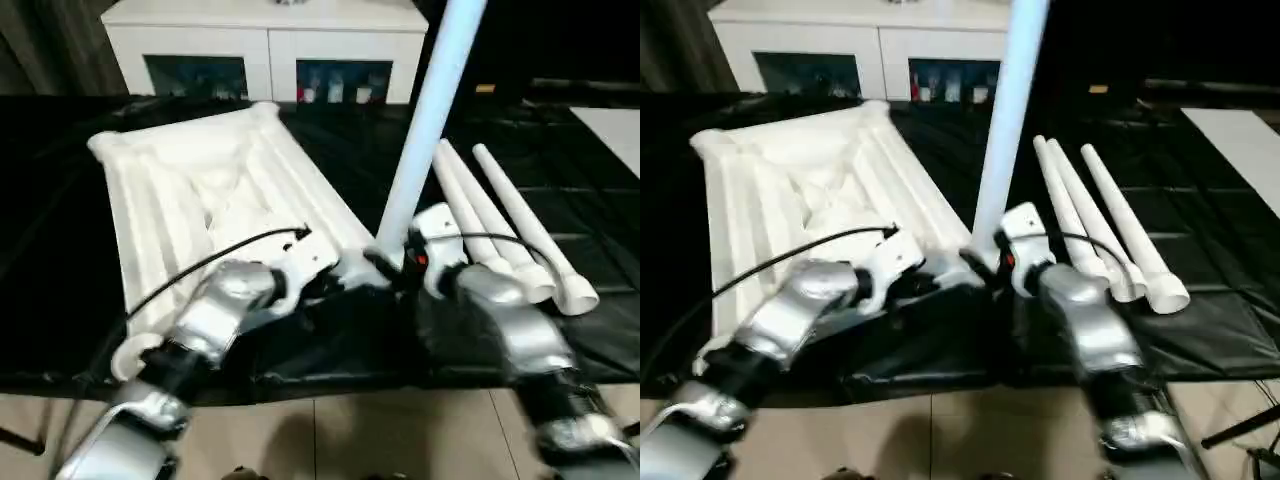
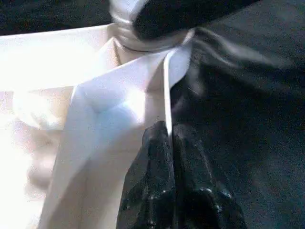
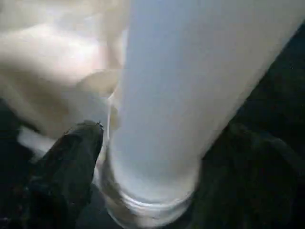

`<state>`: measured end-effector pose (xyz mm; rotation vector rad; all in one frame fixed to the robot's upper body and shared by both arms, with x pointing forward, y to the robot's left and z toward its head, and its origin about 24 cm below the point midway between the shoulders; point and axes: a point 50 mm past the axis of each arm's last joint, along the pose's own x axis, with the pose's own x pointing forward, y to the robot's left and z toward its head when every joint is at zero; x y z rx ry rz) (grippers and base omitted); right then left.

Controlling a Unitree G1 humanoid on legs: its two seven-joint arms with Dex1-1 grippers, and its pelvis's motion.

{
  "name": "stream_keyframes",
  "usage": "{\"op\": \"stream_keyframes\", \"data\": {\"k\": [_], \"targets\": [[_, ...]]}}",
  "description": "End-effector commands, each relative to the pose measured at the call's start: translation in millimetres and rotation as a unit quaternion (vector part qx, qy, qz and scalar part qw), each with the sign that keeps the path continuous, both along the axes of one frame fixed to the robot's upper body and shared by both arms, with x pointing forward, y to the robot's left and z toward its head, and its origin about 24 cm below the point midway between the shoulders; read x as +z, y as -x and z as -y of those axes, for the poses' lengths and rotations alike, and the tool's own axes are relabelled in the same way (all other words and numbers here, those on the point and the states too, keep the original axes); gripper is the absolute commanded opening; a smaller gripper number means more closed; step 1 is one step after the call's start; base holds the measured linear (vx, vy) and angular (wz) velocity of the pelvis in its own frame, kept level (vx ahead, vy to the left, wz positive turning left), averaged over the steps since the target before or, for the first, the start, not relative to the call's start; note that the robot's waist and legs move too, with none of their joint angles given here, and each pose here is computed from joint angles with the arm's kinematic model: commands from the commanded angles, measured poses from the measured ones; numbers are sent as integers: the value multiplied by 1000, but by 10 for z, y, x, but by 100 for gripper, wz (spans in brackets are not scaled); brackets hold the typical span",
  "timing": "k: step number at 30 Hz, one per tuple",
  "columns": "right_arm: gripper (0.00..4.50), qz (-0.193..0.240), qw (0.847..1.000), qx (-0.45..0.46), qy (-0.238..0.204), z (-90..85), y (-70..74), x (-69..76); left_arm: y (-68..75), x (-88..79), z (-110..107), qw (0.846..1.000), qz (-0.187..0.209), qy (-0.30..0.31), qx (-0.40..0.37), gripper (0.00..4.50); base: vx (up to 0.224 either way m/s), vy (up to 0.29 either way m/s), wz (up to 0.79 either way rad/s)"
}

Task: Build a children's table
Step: Rotate leg to tighten

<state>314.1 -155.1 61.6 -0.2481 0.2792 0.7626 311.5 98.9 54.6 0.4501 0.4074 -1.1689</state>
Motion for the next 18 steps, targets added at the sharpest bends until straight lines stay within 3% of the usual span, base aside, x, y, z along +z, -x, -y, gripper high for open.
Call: {"op": "stream_keyframes", "data": {"k": [1,8,15,16,18], "targets": [[445,-11,999,40,-6,26,51,58,98,61,80,997,-4,-3,-74,0,0,0,0],[445,-56,992,115,-4,85,199,47,118,82,17,996,-10,-15,-87,0,0,0,0],[445,-67,989,131,19,51,222,-10,132,94,37,996,-10,-12,-93,0,0,0,0],[417,-66,989,128,16,54,214,-8,130,98,38,996,-9,-12,-93,0,0,0,0],[409,-63,990,124,6,55,199,12,126,104,36,996,-7,-11,-93,0,0,0,0]]}}
